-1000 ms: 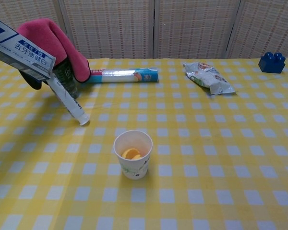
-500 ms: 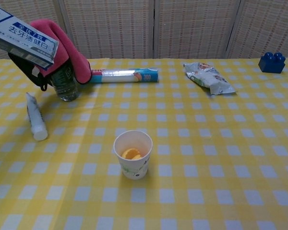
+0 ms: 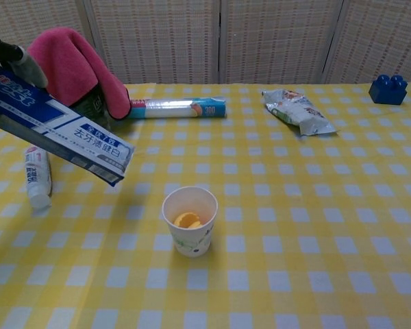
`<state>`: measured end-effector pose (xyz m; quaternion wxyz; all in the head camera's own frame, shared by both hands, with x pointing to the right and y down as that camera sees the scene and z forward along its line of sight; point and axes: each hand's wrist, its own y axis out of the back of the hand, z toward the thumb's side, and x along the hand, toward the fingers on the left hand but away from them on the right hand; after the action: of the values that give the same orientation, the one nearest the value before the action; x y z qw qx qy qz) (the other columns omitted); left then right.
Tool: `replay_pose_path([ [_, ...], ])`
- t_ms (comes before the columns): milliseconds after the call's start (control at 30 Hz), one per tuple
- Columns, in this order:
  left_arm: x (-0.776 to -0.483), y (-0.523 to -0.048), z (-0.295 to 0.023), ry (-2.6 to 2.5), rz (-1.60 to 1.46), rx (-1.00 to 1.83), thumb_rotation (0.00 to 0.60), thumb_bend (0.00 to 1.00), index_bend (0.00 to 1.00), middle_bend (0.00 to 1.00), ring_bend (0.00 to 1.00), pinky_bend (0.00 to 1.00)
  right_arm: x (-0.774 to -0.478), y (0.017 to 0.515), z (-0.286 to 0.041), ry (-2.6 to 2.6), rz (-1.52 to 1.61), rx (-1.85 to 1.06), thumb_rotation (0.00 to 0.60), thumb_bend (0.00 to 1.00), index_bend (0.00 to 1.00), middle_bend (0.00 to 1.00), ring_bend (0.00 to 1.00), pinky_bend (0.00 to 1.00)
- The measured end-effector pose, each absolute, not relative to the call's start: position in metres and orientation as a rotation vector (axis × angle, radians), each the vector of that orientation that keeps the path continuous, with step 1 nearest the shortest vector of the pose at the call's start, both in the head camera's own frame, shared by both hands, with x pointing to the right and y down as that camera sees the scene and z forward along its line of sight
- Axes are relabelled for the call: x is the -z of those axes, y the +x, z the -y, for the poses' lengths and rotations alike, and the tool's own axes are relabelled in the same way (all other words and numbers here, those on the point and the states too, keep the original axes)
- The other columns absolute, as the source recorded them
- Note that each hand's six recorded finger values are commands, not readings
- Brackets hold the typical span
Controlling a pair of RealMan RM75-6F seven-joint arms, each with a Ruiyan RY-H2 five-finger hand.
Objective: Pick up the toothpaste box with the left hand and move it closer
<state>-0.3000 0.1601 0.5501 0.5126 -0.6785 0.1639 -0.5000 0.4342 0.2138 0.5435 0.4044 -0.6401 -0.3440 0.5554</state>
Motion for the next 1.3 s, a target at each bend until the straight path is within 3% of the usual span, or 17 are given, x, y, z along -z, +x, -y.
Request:
replay_pose_path([
  [333,-0.588,-0.297,-0.174,-1.743,-0.390,1.266,0.600,0.40,0.34,0.42,0.28,0.15,-0.546,0.434,-0.213,-1.622,0.867,-1.405,0.600,0.32,0.38,0.31,0.23,0.30],
  [633,-0.601,-0.309,-0.187,-1.744,-0.379,1.354,0.600,0.40,0.30,0.41,0.28,0.15,-0.546,0.435,-0.213,-1.621,0.867,-1.408,0.600,0.32,0.38,0.31,0.23,0.30],
  [733,-0.600,-0.313,-0.193,-1.745,-0.351,1.380,0.600,0.40,0.11,0.22,0.21,0.15,-0.547,0.435,-0.213,-1.623,0.864,-1.410,0.600,0.32,0.38,0.31,0.23,0.30],
  [767,-0.600,-0.315,-0.195,-1.747,-0.342,1.391,0.600,0.40,0.03,0.09,0.13,0.15,-0.548,0.434,-0.213,-1.624,0.863,-1.409,0.600,0.32,0.38,0.31,0.23,0.30],
  [833,-0.598,-0.317,-0.198,-1.758,-0.328,1.421,0.600,0.39,0.00,0.00,0.02,0.15,-0.548,0.434,-0.212,-1.626,0.861,-1.406,0.600,0.32,0.38,0.31,0.23,0.30],
  [1300,-0.569,-0.341,-0.199,-1.692,-0.484,1.487,0.600,0.35,0.00,0.00,0.00,0.09,-0.544,0.437,-0.211,-1.618,0.865,-1.404,0.600,0.32,0.38,0.31,0.23,0.30],
])
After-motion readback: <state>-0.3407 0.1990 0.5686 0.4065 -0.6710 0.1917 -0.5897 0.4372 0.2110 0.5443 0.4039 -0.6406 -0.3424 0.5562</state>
